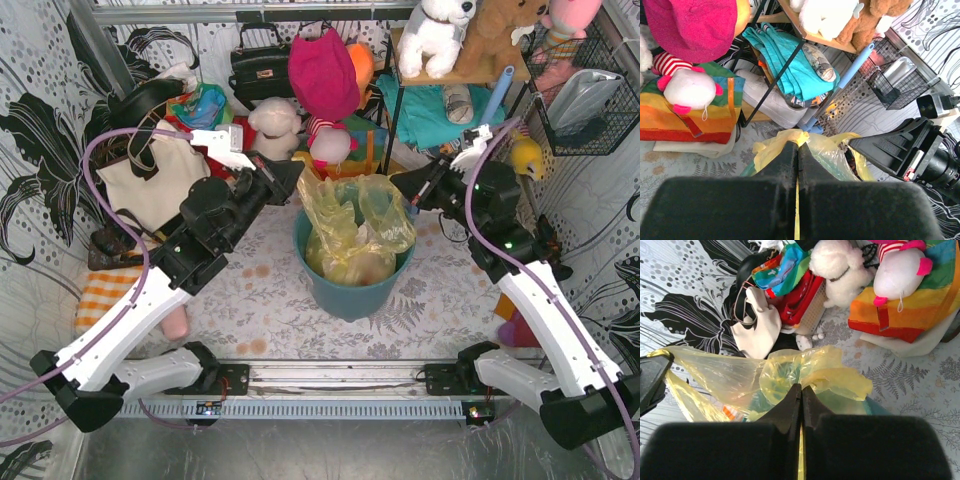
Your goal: Tie the trash bag
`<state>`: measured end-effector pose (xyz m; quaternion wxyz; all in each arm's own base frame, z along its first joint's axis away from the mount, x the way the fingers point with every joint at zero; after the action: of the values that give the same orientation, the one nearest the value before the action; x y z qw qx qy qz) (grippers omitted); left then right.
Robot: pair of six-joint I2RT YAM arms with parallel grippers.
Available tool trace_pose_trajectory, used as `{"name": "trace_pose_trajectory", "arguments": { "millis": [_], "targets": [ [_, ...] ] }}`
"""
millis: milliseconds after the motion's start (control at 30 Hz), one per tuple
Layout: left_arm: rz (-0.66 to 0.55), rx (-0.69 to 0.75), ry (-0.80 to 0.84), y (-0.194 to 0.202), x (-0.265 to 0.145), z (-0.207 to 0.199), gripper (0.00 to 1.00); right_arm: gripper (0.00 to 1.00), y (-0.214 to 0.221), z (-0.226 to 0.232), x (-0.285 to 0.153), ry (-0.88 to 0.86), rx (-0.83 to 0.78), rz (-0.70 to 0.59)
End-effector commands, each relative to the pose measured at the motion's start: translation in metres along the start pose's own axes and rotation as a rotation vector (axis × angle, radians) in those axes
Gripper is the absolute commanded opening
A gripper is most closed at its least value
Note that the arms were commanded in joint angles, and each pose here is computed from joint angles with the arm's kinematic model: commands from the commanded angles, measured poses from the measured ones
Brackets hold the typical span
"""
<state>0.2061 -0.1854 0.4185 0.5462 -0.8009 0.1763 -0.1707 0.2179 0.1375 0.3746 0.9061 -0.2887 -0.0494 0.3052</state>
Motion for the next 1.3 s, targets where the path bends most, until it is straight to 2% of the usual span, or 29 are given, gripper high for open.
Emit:
{"name": "trace_pose_trajectory", "arguments": {
  "millis": [0, 400, 533, 633, 800, 967, 1133, 1267],
  "targets": [
    [-0.04, 0.024, -0.023, -0.008, 0.008, 0.004, 0.0, 0.0, -0.005, 0.004, 0.008, -0.033, -0.017, -0.037],
    [0.136, 0.045, -0.098, 0.035, 0.079, 0.033, 0.0, 0.0, -0.01, -0.015, 0.046, 0.017, -0.056, -0.036],
    [0.125, 0.044, -0.088, 0.028, 0.094, 0.033, 0.0, 0.0, -0.019, -0.01, 0.054, 0.011, -0.075, -0.052],
    [0.067, 0.036, -0.048, 0.011, 0.096, 0.028, 0.0, 0.0, -0.028, 0.002, 0.055, -0.021, -0.093, -0.063],
    [-0.065, 0.028, 0.104, -0.02, 0.077, 0.01, 0.0, 0.0, -0.043, 0.035, 0.041, -0.123, -0.122, -0.089],
    [-0.143, 0.025, 0.239, -0.041, 0.042, -0.003, 0.0, 0.0, -0.044, 0.063, 0.017, -0.272, -0.101, -0.054],
    [-0.181, -0.03, 0.369, -0.04, 0.006, -0.01, 0.0, 0.0, -0.032, 0.071, -0.01, -0.376, -0.066, -0.003],
    [-0.143, -0.05, 0.438, -0.032, -0.015, -0.011, 0.0, 0.0, -0.02, 0.067, -0.033, -0.391, -0.055, 0.015]
  ]
}}
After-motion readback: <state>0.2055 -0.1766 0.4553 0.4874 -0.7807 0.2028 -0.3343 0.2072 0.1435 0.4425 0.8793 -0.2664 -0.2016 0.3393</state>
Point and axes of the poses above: each gripper's point midway between its finger pads, its own x axis out along the fingers, its own z axis along the line the jaws close on, y = z × x, the point moved 10 cm from there along -x, back along the fingers, and after that the axes turned 14 degrees about x, right-handed, at the moved point
